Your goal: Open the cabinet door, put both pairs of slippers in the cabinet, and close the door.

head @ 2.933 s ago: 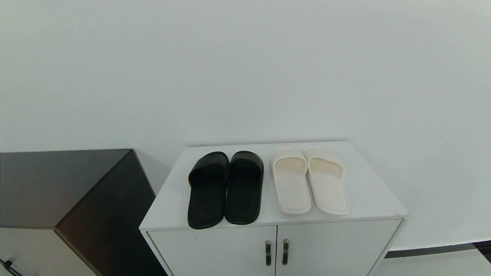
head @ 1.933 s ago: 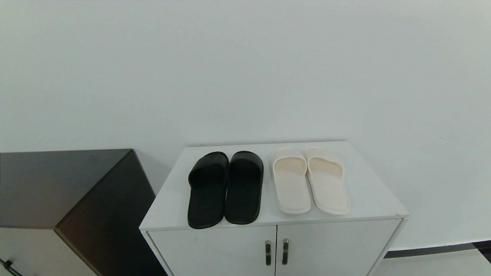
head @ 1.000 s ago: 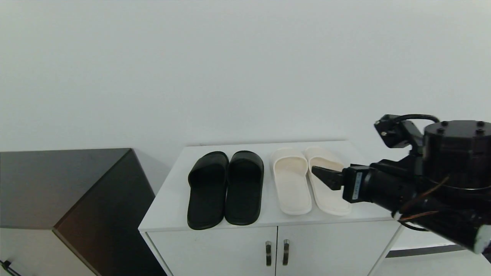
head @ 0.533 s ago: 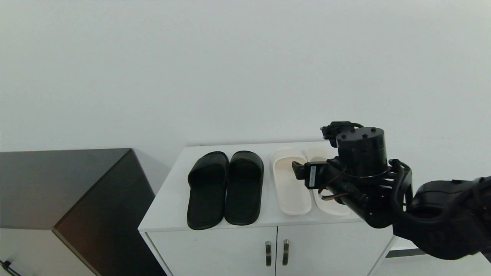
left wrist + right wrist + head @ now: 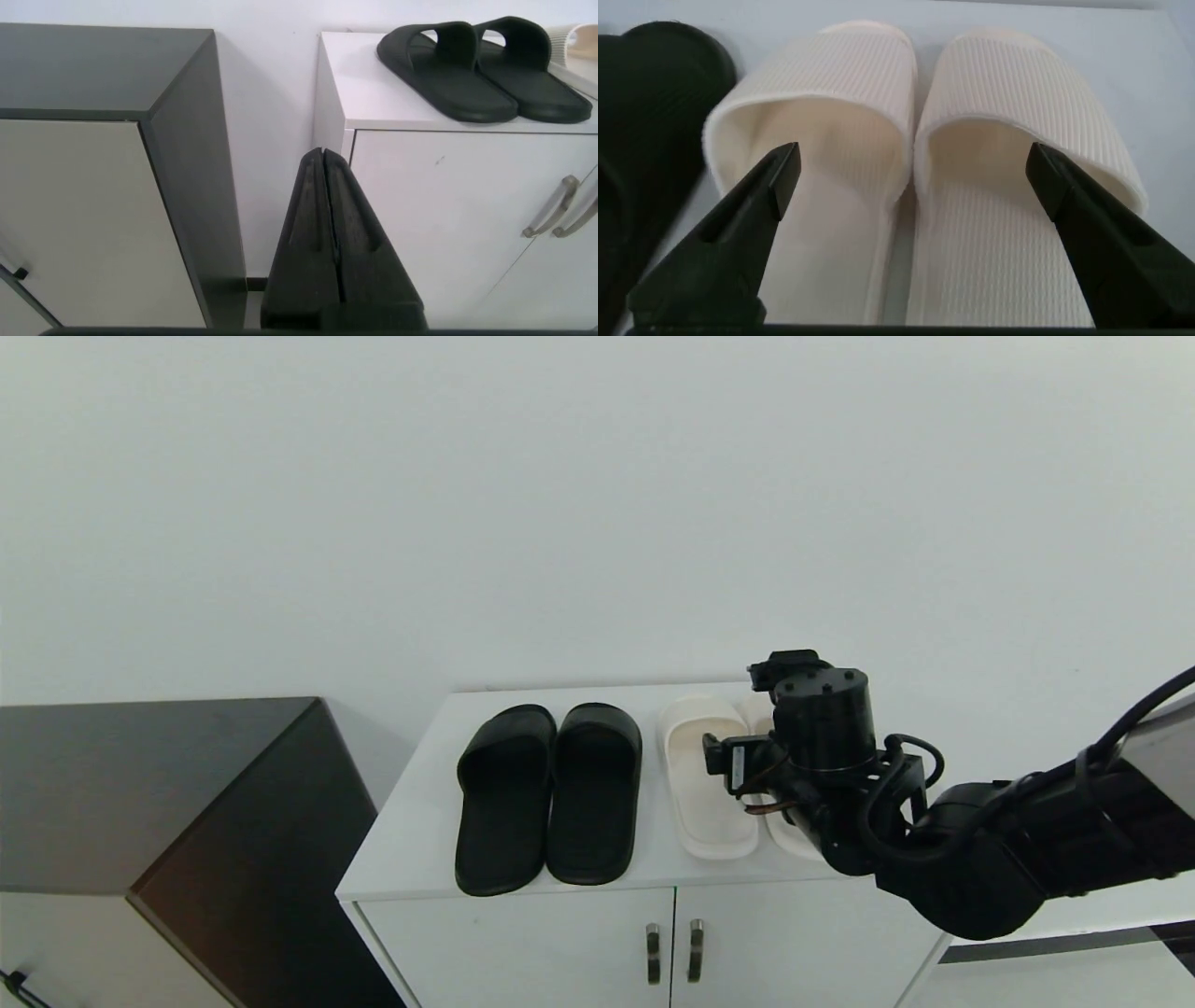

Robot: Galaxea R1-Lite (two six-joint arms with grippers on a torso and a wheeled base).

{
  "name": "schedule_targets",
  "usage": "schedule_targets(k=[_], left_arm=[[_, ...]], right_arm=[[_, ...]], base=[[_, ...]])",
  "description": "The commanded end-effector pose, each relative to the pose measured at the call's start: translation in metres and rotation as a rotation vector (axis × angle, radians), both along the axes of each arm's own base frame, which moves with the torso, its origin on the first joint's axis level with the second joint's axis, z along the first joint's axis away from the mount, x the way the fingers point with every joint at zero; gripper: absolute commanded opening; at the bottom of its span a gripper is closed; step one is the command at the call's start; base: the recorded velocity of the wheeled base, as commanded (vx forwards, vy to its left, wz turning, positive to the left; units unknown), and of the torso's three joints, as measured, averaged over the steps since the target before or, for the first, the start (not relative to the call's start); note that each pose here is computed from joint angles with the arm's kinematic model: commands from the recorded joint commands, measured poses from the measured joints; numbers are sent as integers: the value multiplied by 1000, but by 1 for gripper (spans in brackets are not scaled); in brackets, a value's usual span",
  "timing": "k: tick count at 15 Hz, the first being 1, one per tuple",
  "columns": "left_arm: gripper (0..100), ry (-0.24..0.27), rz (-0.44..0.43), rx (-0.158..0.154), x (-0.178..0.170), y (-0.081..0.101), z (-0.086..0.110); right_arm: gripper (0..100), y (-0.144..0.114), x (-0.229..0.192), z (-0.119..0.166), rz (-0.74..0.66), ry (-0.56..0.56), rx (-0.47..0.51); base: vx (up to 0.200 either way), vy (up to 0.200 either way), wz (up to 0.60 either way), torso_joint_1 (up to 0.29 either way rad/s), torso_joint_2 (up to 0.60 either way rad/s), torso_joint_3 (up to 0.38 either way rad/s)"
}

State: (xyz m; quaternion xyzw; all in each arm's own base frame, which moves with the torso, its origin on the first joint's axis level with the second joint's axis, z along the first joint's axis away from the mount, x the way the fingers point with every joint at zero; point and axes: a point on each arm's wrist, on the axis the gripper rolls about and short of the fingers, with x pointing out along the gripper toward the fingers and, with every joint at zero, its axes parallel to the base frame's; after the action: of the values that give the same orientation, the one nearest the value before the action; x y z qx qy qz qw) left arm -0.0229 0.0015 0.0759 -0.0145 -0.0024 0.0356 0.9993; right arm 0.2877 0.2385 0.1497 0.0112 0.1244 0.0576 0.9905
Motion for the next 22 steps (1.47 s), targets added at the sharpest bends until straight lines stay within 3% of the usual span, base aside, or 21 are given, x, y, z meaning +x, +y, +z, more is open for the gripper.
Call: schedule_targets(k=[1,8,9,15,18,22], left_arm=[[0,1,1,0,0,0,0],[0,1,1,0,0,0,0],[0,1,1,0,0,0,0],[0,1,1,0,0,0,0],[0,1,1,0,0,0,0],[0,1,-1,0,0,0,0]], right_arm=[[100,0,6,-3,-10,3,-2],[100,11,29,-10,-25,-8,8],[0,11,33,-9,-31,-13,11],[0,10,36,-9,-37,-16,7],[0,1,25,18,-34,-65,21],[0,-18,-33,55,61,-92,11]], base=[[0,0,0,0,0,0],[0,0,0,0,0,0],[0,0,0,0,0,0],[0,0,0,0,0,0],[0,0,0,0,0,0],[0,0,0,0,0,0]])
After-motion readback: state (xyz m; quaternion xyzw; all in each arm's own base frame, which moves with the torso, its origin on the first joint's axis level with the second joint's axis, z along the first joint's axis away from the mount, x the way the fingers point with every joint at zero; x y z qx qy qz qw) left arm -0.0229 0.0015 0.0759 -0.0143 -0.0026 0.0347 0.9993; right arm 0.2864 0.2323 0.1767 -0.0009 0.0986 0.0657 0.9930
